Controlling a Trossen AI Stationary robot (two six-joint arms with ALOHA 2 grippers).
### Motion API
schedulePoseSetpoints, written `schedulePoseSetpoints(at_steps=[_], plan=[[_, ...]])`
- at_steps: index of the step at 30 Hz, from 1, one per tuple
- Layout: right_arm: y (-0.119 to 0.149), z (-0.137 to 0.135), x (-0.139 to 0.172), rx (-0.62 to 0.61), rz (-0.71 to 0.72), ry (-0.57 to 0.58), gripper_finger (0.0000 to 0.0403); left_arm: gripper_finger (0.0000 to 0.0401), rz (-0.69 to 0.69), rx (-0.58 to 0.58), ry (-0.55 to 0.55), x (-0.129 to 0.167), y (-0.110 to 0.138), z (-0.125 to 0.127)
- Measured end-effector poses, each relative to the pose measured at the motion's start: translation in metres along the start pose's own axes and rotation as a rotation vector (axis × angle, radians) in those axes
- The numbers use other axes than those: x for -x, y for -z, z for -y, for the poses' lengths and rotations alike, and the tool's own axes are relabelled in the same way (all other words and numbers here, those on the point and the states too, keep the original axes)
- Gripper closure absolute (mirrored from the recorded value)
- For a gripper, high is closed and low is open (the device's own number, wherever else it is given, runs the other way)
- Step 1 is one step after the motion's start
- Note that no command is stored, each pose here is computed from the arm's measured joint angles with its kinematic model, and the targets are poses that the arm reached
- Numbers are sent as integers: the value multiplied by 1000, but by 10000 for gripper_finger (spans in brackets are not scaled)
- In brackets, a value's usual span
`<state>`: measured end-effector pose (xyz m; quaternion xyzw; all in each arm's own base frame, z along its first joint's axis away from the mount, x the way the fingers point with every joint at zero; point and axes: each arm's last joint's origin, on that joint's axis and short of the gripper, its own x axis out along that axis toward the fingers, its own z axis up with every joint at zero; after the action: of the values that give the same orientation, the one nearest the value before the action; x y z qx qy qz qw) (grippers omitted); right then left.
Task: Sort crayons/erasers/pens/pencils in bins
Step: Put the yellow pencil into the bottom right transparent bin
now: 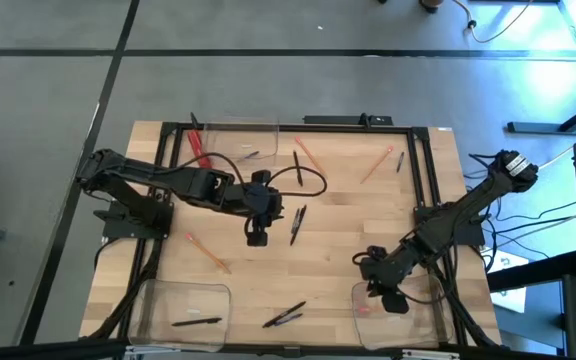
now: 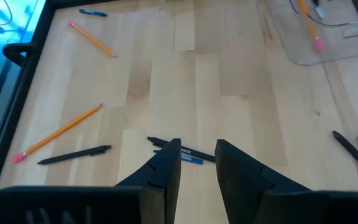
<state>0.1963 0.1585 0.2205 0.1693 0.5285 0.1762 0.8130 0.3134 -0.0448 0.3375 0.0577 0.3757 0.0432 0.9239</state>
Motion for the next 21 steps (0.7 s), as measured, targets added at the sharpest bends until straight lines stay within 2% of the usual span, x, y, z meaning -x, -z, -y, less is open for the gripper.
schedulePoseSetpoints(at_steps=[5,10,16,21], plan=[[-20,-17,22,63,61,33,325,309,20,10,-1,9,-1,-2],[-45,-27,62,34,157,190,325,309,38,88,-14,21,0,-9],[-69,-28,110,-31,296,380,325,309,-82,232,-64,27,13,-17],[-84,-27,139,-74,397,436,325,309,-224,390,-153,30,29,-20]])
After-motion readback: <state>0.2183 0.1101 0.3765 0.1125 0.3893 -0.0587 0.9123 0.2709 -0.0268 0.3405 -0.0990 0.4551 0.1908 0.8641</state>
